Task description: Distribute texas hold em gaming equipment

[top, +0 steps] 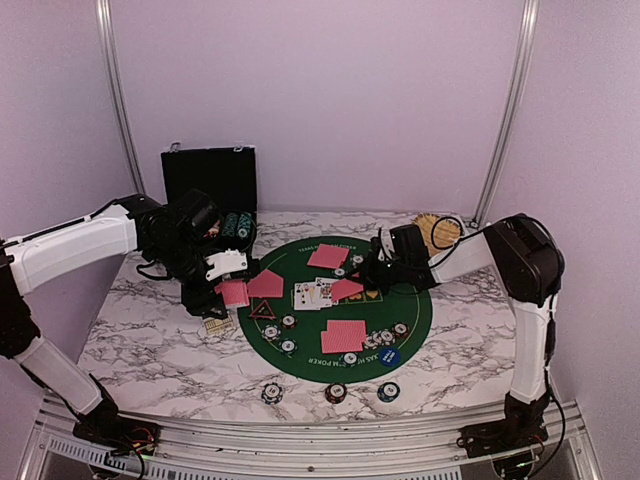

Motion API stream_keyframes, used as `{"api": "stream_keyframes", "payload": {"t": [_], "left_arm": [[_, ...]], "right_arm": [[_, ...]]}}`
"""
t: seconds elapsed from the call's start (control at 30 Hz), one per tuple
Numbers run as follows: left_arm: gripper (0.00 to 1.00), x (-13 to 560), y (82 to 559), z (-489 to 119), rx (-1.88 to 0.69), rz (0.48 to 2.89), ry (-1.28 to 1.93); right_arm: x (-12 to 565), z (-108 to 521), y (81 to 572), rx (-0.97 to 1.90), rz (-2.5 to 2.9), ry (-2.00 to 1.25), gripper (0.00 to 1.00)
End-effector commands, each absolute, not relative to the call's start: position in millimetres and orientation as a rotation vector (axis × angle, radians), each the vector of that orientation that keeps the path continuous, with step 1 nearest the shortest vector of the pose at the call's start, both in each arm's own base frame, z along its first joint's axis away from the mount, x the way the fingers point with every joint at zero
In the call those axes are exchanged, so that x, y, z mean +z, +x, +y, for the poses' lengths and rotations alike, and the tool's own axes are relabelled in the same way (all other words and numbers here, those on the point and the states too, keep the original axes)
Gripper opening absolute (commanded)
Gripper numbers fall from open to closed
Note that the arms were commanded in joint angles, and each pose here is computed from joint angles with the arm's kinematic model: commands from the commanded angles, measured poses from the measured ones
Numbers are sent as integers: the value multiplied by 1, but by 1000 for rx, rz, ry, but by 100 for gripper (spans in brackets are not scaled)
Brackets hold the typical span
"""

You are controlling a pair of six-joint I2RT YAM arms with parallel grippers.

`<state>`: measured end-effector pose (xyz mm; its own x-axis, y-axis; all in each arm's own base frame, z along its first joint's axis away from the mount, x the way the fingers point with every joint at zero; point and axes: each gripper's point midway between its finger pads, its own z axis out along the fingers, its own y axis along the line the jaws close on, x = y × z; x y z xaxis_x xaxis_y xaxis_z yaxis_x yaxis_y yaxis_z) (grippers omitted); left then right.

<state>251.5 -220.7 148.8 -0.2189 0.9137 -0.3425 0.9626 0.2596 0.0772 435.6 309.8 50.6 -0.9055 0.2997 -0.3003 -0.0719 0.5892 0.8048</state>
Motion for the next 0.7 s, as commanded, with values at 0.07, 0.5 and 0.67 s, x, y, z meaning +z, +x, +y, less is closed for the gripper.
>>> {"api": "stream_keyframes", "payload": {"t": [0.07,0.5,0.67], "left_arm": [[0,159,251,-220,-230,2203,1697],[0,161,250,-220,-233,2201,1694],[1,162,250,-220,-230,2197,1692]], "right_arm": [[49,307,442,1167,2424,126,18],[78,284,448,914,2437,39,58],[98,270,447,814,2428,41,69]]}}
